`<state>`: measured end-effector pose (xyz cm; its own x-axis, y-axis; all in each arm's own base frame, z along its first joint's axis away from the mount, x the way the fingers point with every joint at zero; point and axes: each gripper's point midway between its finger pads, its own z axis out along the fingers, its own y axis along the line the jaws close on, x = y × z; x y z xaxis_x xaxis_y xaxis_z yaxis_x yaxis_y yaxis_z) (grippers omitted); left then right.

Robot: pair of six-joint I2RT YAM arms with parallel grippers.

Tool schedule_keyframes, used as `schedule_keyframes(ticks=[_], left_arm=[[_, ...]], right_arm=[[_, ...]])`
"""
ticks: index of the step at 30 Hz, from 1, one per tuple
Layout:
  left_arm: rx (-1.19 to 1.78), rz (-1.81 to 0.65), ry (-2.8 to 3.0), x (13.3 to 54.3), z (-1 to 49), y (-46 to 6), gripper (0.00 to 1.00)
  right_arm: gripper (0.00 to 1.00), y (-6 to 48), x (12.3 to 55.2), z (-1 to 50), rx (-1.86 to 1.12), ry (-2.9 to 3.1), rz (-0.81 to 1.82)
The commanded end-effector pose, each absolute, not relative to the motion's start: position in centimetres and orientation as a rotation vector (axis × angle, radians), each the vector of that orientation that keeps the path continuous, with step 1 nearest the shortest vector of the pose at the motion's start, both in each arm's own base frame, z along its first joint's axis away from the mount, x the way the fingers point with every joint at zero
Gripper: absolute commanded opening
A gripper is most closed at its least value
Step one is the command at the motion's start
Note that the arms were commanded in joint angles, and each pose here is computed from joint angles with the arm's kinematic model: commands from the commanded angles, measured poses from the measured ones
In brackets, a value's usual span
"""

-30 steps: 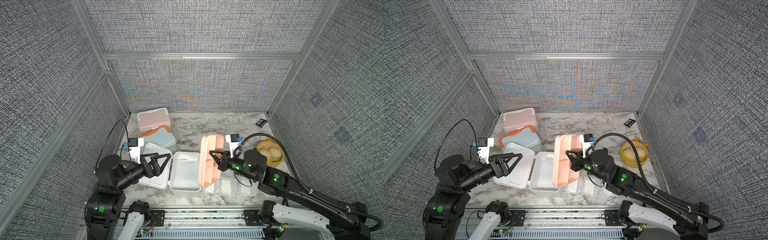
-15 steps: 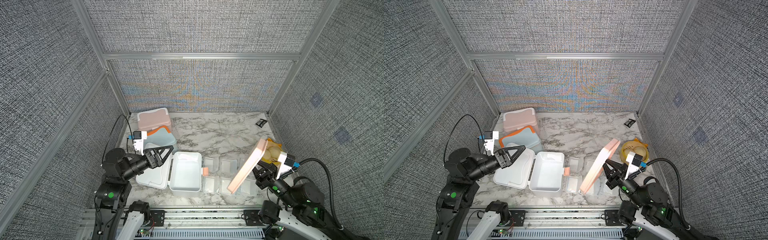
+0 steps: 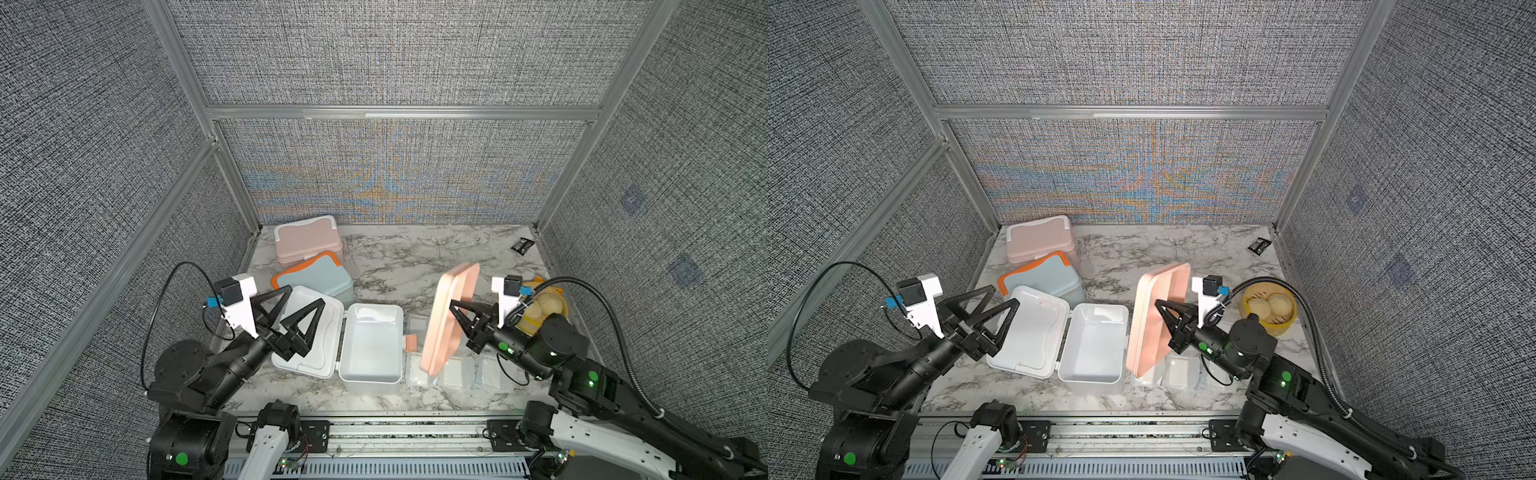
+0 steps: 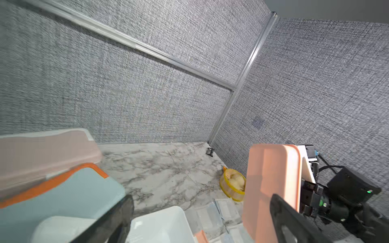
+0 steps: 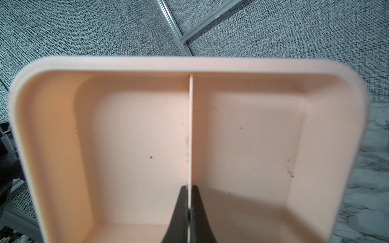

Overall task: Open first aid kits and take out gauze
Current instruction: Place the compartment layer in the first aid kit.

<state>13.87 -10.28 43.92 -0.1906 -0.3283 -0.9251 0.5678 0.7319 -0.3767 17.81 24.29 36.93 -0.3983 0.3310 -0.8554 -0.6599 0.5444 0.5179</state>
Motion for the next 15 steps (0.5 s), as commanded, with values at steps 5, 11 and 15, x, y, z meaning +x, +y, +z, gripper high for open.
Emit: schedule_keyframes(ticks=[5, 11, 15], left_arm=[[0.132, -0.648, 1.65, 14.4, 41.2, -8.2, 1.0], [0.093, -0.763, 1.927, 16.4, 35.3, -9.8, 1.0], [0.06, -0.738, 2.021, 16.4, 32.9, -9.5, 0.99]], right_arm=[[0.0, 30.1, 19.8, 36.9, -0.257, 1.828, 1.195], [0.0, 33.2, 22.5, 32.2, -0.08, 2.153, 1.089], [0.0, 34.1, 23.5, 28.6, 0.065, 2.357, 0.936]])
